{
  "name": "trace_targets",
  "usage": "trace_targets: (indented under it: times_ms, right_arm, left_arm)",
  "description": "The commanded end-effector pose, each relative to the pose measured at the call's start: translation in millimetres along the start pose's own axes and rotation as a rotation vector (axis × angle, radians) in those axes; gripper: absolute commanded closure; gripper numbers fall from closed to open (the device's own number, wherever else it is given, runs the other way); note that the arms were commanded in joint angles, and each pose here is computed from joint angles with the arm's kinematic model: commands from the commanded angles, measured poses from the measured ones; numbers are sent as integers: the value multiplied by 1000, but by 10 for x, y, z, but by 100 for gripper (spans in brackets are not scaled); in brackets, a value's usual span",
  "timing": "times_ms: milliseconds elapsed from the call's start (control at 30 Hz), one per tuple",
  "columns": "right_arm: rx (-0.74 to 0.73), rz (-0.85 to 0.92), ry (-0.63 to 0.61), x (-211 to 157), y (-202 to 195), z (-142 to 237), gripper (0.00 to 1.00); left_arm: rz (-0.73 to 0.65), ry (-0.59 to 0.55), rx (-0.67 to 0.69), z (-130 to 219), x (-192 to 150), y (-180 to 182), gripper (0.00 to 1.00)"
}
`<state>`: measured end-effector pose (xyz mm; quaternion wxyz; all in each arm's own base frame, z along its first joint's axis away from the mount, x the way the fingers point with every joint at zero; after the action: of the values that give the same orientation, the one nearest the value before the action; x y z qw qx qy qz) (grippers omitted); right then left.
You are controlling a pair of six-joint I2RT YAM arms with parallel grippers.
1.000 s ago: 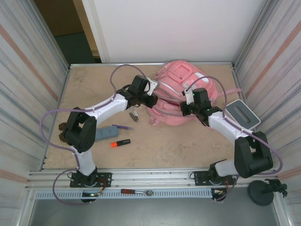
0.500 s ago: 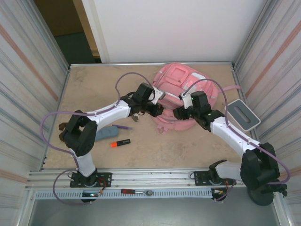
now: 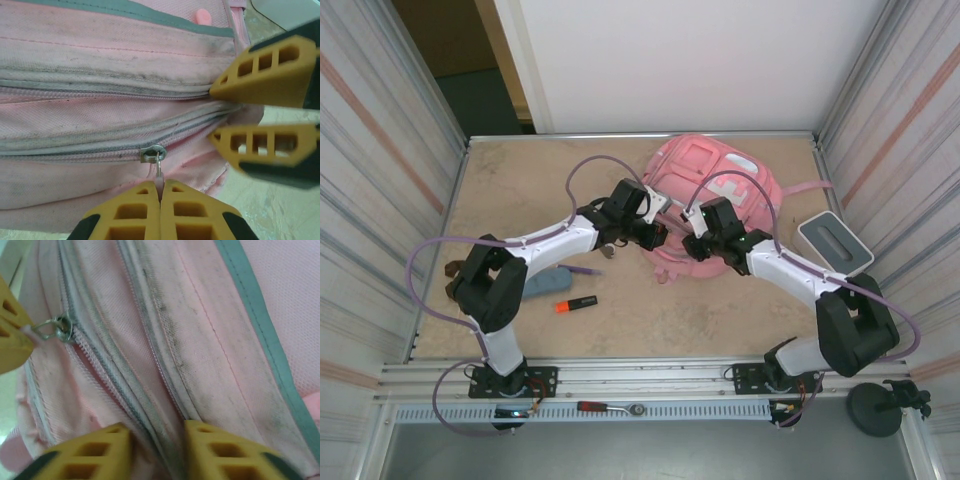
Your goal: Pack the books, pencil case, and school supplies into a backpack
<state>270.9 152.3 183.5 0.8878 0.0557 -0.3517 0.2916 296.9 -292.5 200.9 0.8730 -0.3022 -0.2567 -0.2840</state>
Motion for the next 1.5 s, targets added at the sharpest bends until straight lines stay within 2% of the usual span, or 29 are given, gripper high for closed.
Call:
trace_targets:
  times_ms: [0, 67, 200, 433, 633, 733, 867, 967, 1133, 1300, 1400, 1467]
  right_arm:
    - [-169, -3, -22, 26, -132, 27, 88]
    - [-208, -14, -28, -8, -170, 75, 95]
    - [-237, -89, -21, -105, -269, 144, 99]
    - [-264, -204, -6, -263, -382, 247, 99]
    - [-270, -357, 16, -381, -575, 345, 95]
    - [-240, -395, 25, -410, -589, 394, 88]
    - [-142, -361, -60, -369, -435, 565, 68]
    - [-46, -245, -178, -268, -232, 733, 50]
    - [60, -56, -225, -121, 61, 755, 33]
    - [73, 66, -196, -24, 217, 554, 34]
    - [34, 73, -168, -6, 197, 400, 36]
    - [-3, 68, -151, 14, 179, 328, 41]
  left_arm:
    - [-42, -48, -22, 270, 95, -130, 100]
    - [-33, -48, 11, 299, 97, -52, 100]
    - [-9, -62, 73, 384, 119, 160, 100]
    - [53, -67, 143, 427, 187, 545, 100]
    - [48, -43, 123, 401, 153, 483, 100]
    - [19, -20, 100, 362, 46, 306, 100]
    - [-5, -14, 19, 324, -88, 4, 100]
    - [-26, -17, -16, 320, -128, -151, 100]
    - [-35, -27, -52, 335, -126, -254, 100]
    - [-41, -50, -80, 397, -114, -300, 100]
    - [-46, -53, -82, 429, -109, -312, 100]
    - [-50, -51, -84, 436, -119, -317, 100]
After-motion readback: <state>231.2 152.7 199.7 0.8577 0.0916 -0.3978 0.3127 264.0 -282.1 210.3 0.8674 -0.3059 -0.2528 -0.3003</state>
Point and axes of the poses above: each hand's point on the last joint's axis, 136 mm out from that joint toward the fingers, its own z axis back along the fingers, its own y axis along the line the jaws close on, x = y × z, the point moved 10 cm from there along z, back along the fingers, and after that the axes turned 2 degrees about z, right-handed, at the moved point
